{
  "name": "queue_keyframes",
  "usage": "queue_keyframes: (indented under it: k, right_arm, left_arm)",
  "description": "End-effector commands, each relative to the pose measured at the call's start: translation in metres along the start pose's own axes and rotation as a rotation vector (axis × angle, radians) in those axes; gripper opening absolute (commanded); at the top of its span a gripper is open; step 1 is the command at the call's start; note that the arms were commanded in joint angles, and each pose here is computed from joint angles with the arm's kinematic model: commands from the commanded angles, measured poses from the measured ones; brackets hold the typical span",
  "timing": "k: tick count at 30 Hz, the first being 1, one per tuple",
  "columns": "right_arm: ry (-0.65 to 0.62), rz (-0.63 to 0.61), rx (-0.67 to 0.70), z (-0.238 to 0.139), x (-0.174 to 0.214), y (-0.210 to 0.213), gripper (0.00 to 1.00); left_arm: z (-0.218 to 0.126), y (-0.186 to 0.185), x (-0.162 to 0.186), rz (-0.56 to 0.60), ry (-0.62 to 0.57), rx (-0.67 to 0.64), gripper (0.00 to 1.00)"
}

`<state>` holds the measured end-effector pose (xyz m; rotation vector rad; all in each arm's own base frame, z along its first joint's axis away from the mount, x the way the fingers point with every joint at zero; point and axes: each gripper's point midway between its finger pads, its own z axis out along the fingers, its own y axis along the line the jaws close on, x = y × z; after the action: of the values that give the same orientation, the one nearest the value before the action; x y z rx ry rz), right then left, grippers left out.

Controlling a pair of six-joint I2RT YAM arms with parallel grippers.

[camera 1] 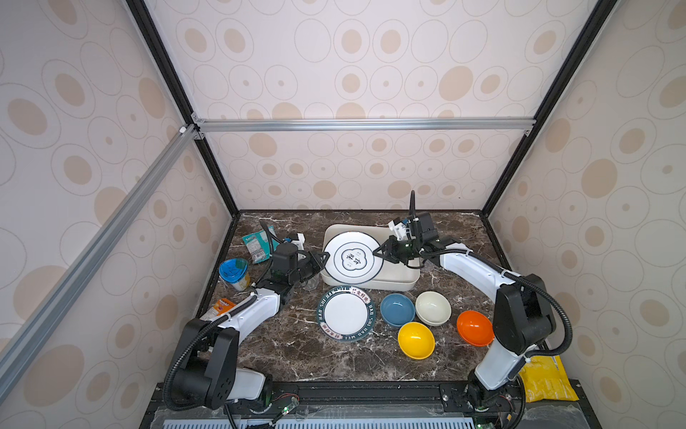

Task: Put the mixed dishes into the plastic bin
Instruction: 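Lift the white plate with the right gripper and carry it over the bin, then lower the white plate into the bin and open the right gripper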

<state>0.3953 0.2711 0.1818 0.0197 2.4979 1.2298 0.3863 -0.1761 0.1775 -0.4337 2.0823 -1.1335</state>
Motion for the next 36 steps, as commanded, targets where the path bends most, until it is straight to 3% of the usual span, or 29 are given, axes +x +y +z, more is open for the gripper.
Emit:
queue_keyframes:
  k: [1, 4, 11, 20, 36]
  right_arm:
    - [-0.033, 0.021, -0.015, 0.003, -0.018, -0.002, 0.07]
    - [-0.042, 0.026, -0.017, 0.008, -0.027, -0.006, 0.00]
    - [-0.062, 0.038, -0.023, 0.015, -0.043, -0.012, 0.00]
    - [-0.108, 0.055, -0.009, 0.015, -0.058, -0.025, 0.00]
    - [-0.130, 0.106, 0.035, 0.032, -0.069, -0.057, 0.00]
  left_arm:
    - [0.003, -0.041, -0.028, 0.034, -0.049, 0.126, 0.00]
    - [0.011, -0.038, -0.032, 0.028, -0.049, 0.119, 0.04]
    - [0.025, -0.033, -0.042, 0.016, -0.060, 0.106, 0.25]
    - [0.033, -0.028, -0.054, 0.004, -0.069, 0.081, 0.39]
    - [0.036, -0.015, -0.068, 0.019, -0.107, -0.019, 0.42]
